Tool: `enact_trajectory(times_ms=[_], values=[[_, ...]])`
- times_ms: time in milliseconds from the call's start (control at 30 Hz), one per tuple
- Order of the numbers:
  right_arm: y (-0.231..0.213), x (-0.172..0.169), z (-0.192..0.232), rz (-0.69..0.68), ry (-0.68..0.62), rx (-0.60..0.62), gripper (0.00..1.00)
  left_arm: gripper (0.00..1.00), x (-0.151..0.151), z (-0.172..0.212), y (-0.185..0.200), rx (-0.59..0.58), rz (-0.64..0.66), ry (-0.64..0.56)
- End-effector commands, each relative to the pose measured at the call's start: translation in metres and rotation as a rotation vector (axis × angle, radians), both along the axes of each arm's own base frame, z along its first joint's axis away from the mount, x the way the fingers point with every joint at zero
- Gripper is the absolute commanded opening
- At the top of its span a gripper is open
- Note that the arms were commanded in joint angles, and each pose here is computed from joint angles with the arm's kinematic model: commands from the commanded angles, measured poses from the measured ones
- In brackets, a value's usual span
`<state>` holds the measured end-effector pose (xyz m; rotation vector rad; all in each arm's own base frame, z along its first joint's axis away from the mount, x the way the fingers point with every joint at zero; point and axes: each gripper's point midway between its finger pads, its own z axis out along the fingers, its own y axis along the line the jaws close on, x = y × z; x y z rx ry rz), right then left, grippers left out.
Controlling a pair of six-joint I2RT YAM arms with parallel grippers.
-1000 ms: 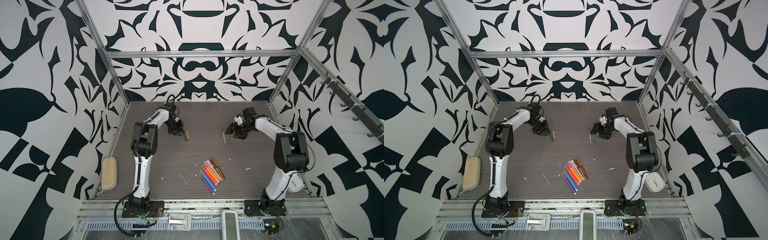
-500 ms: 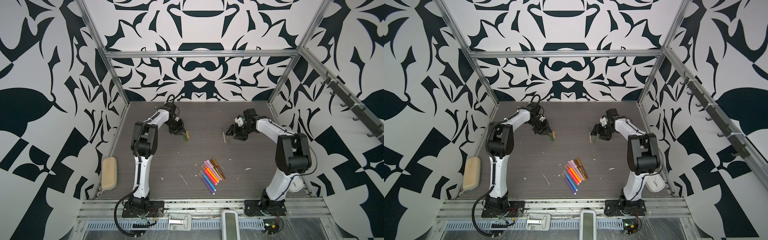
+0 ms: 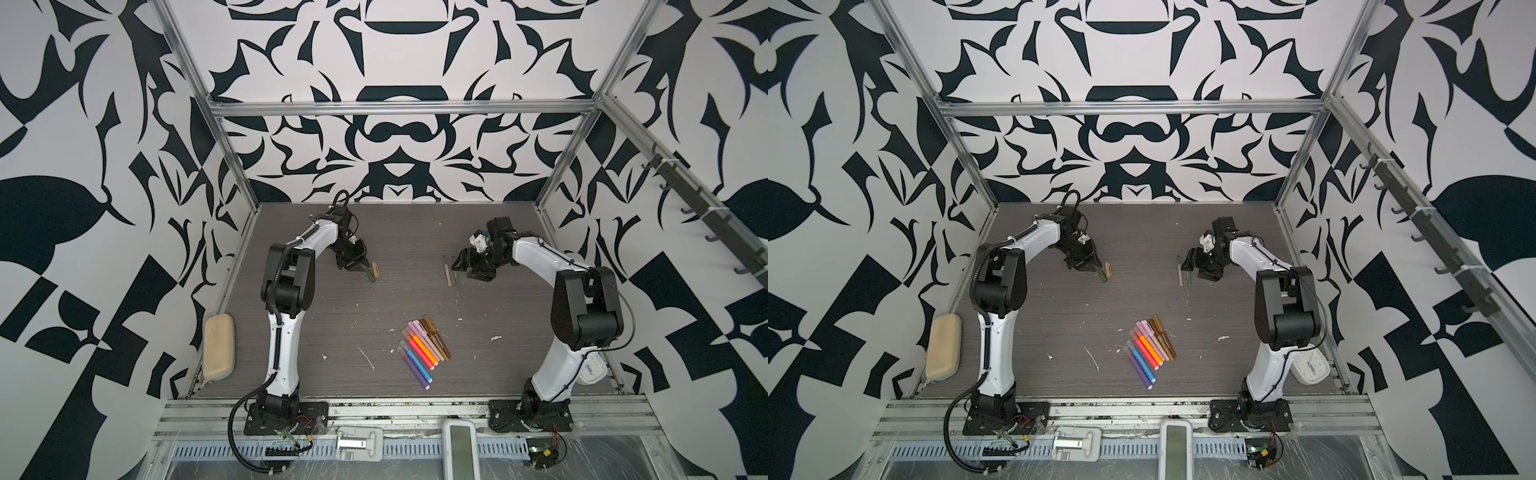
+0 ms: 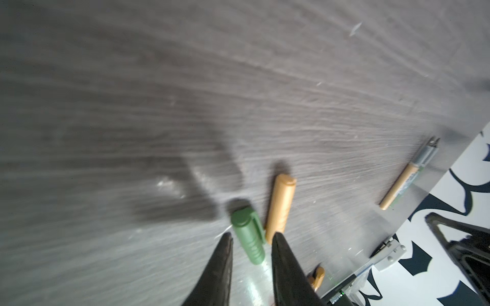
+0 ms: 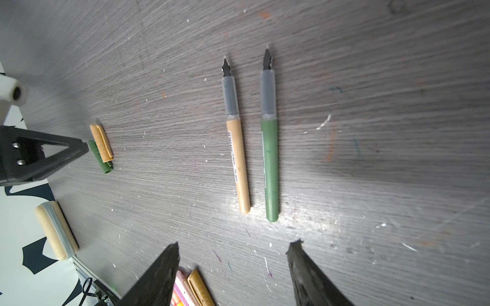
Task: Open the pen caps
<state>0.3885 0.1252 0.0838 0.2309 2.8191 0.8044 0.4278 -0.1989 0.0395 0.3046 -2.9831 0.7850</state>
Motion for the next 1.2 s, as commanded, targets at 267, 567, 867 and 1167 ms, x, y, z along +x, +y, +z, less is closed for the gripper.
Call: enact_trajectory(times_ms=[267,567,867,1167], values=[[0.002,0.001,0.015,0.021,-0.029,0.012,0.68,0.30,-0.020,0.003,-0.002,-0.025,0.012,0.043],[0.001,0.001,0.021,0.024,-0.036,0.007,0.68,0.30,-0.008,0.000,-0.009,-0.053,0.030,0.046],[0.001,-0.002,0.023,0.023,-0.036,0.006,0.68,0.30,-0.010,-0.005,-0.014,-0.077,0.045,0.069],[0.002,-0.004,0.026,0.021,-0.039,0.003,0.68,0.30,-0.010,-0.008,-0.019,-0.104,0.060,0.060]])
